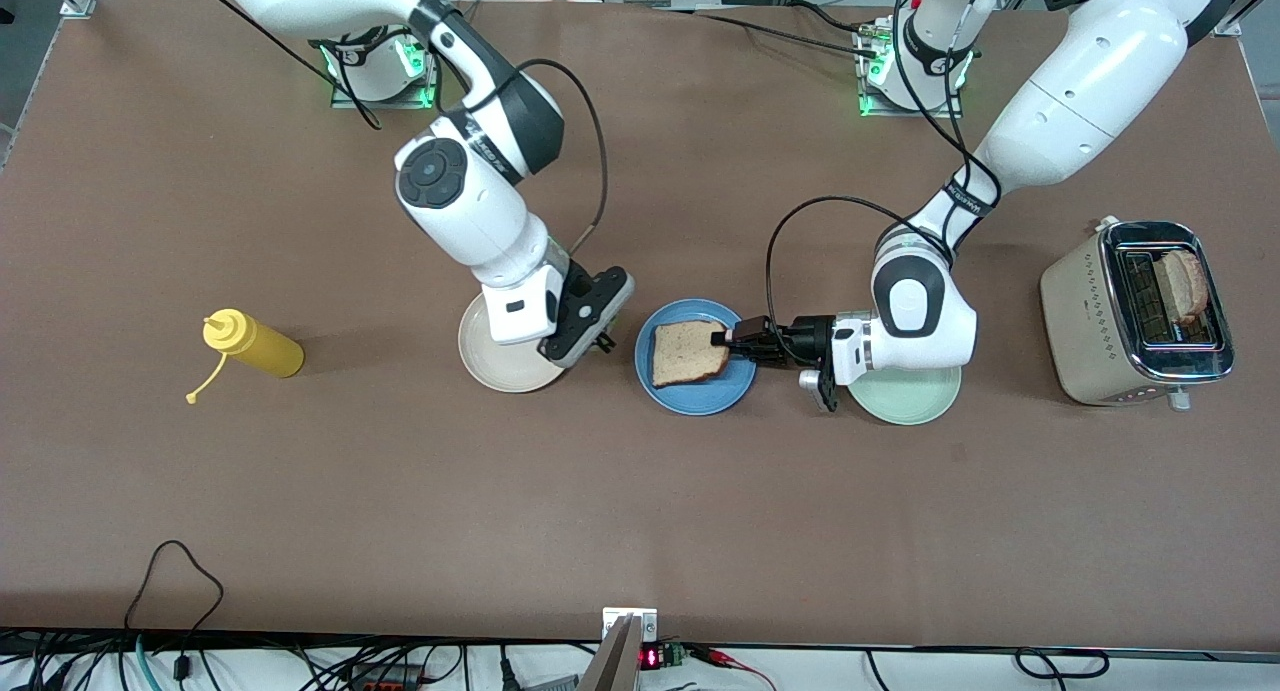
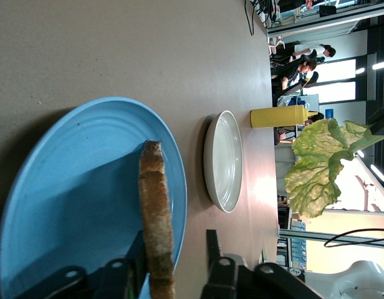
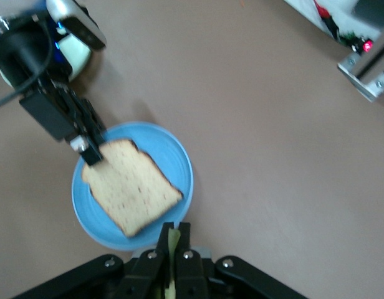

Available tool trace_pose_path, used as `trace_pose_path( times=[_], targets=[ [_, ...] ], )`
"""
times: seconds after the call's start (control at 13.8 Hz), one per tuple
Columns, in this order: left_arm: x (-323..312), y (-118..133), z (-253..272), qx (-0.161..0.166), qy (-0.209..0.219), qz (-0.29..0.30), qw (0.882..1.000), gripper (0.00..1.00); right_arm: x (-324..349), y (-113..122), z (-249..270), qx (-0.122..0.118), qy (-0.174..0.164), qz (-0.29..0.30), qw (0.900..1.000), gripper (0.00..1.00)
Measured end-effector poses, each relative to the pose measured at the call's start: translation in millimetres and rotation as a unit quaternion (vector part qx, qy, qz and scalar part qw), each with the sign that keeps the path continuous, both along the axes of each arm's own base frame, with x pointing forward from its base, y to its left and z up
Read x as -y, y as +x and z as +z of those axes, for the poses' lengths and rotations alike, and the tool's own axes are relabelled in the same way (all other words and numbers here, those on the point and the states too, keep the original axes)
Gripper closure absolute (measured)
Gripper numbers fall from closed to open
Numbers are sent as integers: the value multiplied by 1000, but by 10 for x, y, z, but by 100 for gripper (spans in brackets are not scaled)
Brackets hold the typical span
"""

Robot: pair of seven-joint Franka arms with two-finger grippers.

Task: Make sandwich in blue plate with both arms
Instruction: 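Place the lettuce on the toast with the right gripper while the left withdraws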

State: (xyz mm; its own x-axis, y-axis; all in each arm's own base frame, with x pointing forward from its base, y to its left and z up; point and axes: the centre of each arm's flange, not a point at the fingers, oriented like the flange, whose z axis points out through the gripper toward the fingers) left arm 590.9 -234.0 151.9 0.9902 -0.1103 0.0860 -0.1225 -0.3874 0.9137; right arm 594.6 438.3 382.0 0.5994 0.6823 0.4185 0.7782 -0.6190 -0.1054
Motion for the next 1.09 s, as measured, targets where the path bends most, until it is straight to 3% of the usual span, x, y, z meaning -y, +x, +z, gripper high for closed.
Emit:
trace_pose_path(
  times=[0.36, 0.58, 0.73, 1.09],
  targets=[
    [-253, 39, 512, 74, 64, -48, 994, 1, -568, -42, -153, 12, 42, 13, 999, 96],
    [-582, -6, 914, 119, 125, -124, 977, 0, -798, -95, -357, 32, 73, 14, 997, 96],
    [-933, -4, 1145, 131, 184, -187, 956, 0, -926, -160, -546, 43, 91, 14, 995, 96],
    [-1451, -33, 1744, 82, 336, -262, 901, 0, -1033, -245, -943, 38, 91, 16, 995, 96]
  ],
)
